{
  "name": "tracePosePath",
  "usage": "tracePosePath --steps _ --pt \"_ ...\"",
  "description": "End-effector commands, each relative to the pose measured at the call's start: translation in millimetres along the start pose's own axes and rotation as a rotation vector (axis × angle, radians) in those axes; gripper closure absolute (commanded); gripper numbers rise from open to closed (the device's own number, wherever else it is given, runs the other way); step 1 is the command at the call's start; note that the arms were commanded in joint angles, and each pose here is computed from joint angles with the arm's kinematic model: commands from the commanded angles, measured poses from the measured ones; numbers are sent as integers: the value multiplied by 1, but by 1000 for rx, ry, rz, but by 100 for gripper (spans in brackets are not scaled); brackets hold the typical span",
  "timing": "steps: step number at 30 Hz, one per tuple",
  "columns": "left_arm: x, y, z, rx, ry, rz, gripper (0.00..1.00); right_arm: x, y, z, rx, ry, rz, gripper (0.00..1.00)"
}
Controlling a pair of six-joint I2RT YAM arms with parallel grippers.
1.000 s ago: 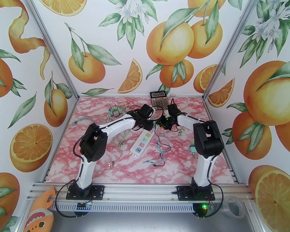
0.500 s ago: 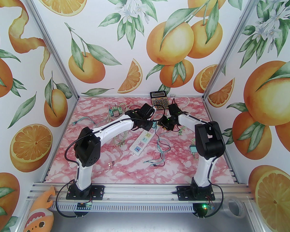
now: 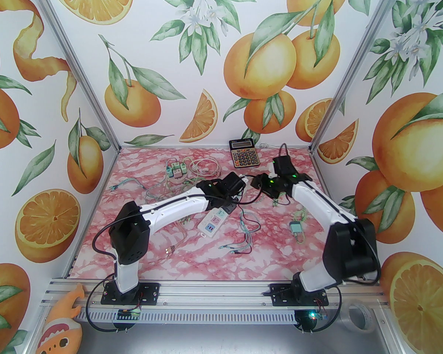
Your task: Pull the plug off the socket
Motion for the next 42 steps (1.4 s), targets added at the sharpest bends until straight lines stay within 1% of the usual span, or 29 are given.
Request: tracePosePath --steps 1,7,12,16,17,18,20,22,26,28,30,31,33,37,39,42 --pt "11 9 -16 -56 24 -66 81 27 6 -36 -112 -80 -111 46" --pt "-2 15 -59 -174 22 -47 80 67 11 -70 -209 -126 -254 42" --pt "-14 24 -90 -255 43 -53 79 86 8 -87 -257 -135 -311 41" --pt "-19 28 -101 -274 43 -51 79 90 7 -91 -263 -133 -324 40" --pt "-22 30 -108 -313 42 -51 78 93 6 -93 -266 -136 -330 39" --pt "-27 38 -126 -366 57 -52 78 99 5 -100 -273 -128 -343 38" --pt "-30 41 -136 -397 66 -49 77 99 5 -102 -276 -125 -331 38" --pt "-33 42 -143 -411 64 -43 75 98 6 -103 -277 -119 -318 38" --pt "-37 39 -149 -404 43 -24 73 93 6 -101 -278 -87 -291 38" --pt "-38 38 -149 -399 31 -20 68 91 7 -100 -279 -75 -281 38" --pt "-36 38 -149 -393 20 -23 57 89 8 -99 -277 -65 -270 38" --pt "-35 39 -150 -392 15 -26 54 89 8 -98 -274 -58 -265 37" --pt "-29 42 -147 -376 9 -41 41 85 9 -97 -273 -41 -241 37" --pt "-12 49 -136 -339 -8 -85 29 78 10 -92 -260 -27 -208 36" --pt "-1 52 -126 -285 -19 -107 26 75 8 -86 -232 -20 -202 37" --pt "13 54 -107 -218 -33 -137 26 70 6 -74 -184 -9 -187 37"
Point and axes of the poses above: each hand's point on the last joint's axis, 136 mm out from that joint toward the fingers, its own x axis back along the fingers, its own z axis along the line the jaws close on, y = z × x, the point moved 10 cm from there along x, back along the fingers, and after that the axes turned 15 degrees about -x, right-handed, at the moved point
